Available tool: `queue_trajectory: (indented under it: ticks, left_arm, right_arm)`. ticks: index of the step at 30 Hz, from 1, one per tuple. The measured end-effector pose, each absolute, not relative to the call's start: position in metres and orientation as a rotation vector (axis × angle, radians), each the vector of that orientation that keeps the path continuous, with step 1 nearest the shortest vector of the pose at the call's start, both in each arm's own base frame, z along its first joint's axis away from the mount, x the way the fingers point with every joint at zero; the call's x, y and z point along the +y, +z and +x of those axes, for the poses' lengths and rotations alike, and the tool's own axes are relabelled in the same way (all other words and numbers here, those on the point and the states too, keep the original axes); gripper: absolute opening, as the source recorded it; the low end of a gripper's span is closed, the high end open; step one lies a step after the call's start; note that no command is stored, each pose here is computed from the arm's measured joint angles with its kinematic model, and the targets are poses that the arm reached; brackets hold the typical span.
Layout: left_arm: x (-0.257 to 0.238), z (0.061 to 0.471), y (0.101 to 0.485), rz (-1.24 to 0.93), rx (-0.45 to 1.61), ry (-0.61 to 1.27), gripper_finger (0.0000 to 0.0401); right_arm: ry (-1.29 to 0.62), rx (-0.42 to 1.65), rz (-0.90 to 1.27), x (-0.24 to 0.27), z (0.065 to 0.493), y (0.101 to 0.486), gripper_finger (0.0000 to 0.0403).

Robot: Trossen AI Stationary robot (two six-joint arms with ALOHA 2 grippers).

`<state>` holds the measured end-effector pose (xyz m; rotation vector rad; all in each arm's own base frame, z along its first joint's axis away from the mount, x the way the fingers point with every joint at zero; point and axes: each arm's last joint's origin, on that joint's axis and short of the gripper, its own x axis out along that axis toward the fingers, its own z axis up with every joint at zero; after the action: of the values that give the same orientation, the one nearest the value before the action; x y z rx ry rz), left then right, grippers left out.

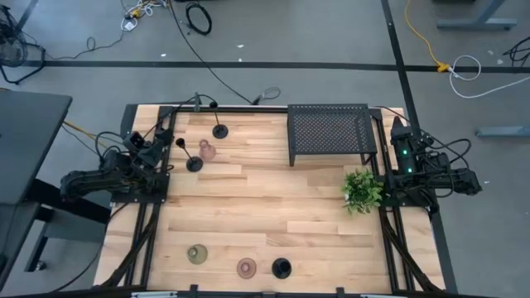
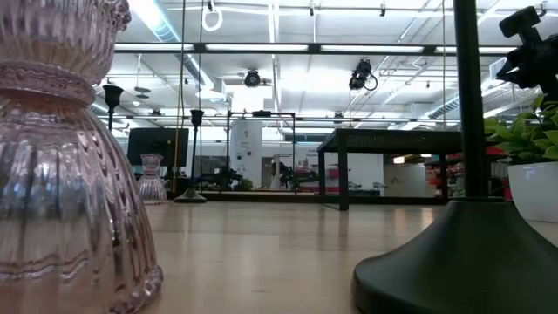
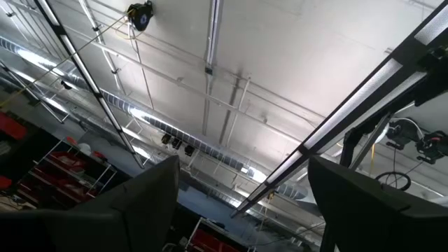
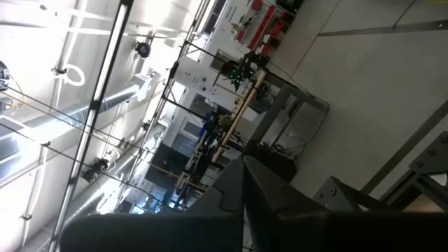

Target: Pick & Place candle stick holders

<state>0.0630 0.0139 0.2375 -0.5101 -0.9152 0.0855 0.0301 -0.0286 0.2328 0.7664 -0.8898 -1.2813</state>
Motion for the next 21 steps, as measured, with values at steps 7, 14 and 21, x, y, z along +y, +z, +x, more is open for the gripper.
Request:
queue_trajectory:
  ticks: [7, 14, 21]
  left_arm:
    - [0.0139, 0.063, 0.2375, -0.51, -0.915, 0.085, 0.0314]
    - [0.014, 0.0635, 0.237, -0.51, -0.909, 0.088, 0.0314]
    - [0.014, 0.064, 0.2365, -0.51, -0.901, 0.09, 0.0314]
  right_arm:
    - [-1.282, -0.89, 0.766, -0.0286, 0.0301, 0.2328, 0.0011]
    - [-1.282, -0.888, 0.765, -0.0286, 0.0303, 0.2327, 0.0011]
    - [-1.23, -0.949, 0.808, -0.0284, 0.0304, 0.2335, 0.0011]
